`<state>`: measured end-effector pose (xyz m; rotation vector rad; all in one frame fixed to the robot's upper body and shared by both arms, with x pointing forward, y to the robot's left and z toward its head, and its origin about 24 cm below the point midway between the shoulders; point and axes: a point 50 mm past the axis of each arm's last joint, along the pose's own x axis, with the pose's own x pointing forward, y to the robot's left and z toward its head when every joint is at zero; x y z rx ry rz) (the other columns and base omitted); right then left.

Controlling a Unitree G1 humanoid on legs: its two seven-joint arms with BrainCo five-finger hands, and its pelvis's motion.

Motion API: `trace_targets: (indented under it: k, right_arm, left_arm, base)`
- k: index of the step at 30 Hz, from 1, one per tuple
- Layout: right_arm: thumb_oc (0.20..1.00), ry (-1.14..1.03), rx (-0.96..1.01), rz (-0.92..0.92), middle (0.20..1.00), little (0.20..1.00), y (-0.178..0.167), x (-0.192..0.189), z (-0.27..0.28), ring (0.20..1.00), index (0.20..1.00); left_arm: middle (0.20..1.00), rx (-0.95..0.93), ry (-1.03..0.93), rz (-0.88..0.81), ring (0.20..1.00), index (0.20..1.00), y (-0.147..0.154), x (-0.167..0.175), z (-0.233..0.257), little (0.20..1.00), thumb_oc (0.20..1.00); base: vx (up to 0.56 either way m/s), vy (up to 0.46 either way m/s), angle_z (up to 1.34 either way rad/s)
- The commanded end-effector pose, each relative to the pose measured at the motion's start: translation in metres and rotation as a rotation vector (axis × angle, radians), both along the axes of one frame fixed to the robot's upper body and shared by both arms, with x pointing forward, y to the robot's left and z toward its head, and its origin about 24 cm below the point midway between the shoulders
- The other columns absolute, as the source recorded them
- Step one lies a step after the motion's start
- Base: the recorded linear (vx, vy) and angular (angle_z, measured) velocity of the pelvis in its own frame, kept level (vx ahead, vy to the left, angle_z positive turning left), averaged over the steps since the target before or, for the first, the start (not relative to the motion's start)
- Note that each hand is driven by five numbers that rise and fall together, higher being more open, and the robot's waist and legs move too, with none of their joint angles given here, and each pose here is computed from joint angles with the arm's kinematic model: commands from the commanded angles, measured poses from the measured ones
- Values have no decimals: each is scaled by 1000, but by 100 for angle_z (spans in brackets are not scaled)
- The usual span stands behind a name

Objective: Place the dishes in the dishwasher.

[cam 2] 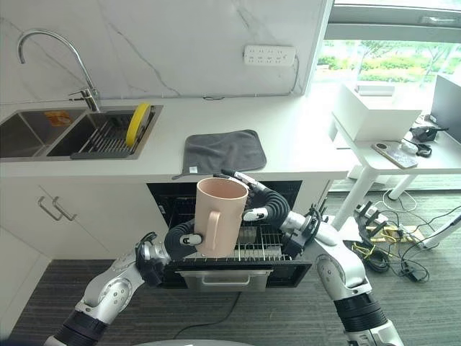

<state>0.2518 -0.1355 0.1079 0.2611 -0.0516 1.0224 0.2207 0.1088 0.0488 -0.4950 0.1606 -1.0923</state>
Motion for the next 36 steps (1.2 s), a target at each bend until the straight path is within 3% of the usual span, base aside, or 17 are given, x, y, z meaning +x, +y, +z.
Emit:
trace_targets:
  k: [1,36]
  right_arm:
    - [1000,-168,111,64,1000,1000,15,3,41,1000,1000]
    - [1000,-174,95,190,1000,1000,40,-7,46,1000,1000]
  left_arm:
    - [200,-8,-91,-14,200,200,-2,11,13,200,200]
    - [200,15,-82,-35,200,200,-4,9,10,200,200]
  base:
    - [0,0,0]
    - [0,0,0]
